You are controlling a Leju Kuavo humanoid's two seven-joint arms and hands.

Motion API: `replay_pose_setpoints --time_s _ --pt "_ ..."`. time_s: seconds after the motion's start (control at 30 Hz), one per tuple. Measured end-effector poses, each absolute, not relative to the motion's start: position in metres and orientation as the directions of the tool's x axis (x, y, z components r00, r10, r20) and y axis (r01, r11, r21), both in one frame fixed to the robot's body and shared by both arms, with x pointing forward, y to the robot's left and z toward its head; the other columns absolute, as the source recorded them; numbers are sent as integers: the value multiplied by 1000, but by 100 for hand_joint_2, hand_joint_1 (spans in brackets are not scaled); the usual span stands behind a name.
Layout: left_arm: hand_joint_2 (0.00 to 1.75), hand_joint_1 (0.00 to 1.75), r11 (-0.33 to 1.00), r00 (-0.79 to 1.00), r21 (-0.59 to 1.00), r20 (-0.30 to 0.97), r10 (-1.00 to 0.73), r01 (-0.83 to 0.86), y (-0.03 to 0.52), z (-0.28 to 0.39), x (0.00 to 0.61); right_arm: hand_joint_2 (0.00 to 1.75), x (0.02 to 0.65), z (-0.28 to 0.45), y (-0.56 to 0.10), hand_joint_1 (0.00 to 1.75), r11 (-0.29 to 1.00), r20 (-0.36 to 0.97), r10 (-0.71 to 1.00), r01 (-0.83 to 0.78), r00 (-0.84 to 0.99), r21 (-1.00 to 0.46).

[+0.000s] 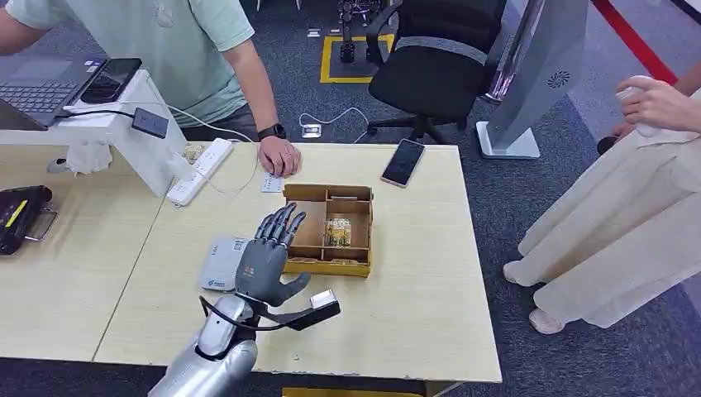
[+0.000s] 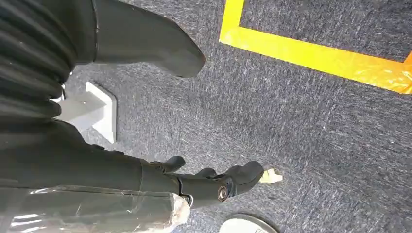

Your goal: Pass the card to the sensor for recognition and then transmit it.

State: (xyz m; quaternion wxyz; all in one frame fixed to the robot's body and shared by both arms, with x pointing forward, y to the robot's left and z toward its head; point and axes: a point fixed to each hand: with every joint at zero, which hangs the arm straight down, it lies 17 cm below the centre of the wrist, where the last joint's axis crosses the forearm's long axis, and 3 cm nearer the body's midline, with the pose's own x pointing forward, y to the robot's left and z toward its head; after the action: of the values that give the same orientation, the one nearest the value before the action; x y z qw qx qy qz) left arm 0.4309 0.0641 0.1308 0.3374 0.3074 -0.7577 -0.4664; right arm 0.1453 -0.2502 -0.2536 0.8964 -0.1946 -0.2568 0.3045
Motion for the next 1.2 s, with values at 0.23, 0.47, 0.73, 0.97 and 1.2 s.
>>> replay_pose_setpoints --time_s 0.23,0.47,0.73,0.97,1.2 --pt "175 0 334 -580 940 232 -781 -73 59 103 429 175 146 -254 -249 0 735 342 652 -453 677 -504" --pt "175 0 293 -580 956 225 -783 -23 58 83 428 175 147 -253 -248 0 732 344 656 -457 671 -505" --pt "175 0 271 -583 963 215 -783 -8 56 73 425 175 147 -253 -248 0 732 345 657 -458 671 -505" --pt "175 0 286 -587 956 192 -786 -70 58 87 429 175 148 -253 -247 0 731 345 659 -459 669 -505" --pt "175 0 305 -590 942 167 -790 -141 57 103 431 175 148 -253 -247 0 732 345 657 -457 670 -505"
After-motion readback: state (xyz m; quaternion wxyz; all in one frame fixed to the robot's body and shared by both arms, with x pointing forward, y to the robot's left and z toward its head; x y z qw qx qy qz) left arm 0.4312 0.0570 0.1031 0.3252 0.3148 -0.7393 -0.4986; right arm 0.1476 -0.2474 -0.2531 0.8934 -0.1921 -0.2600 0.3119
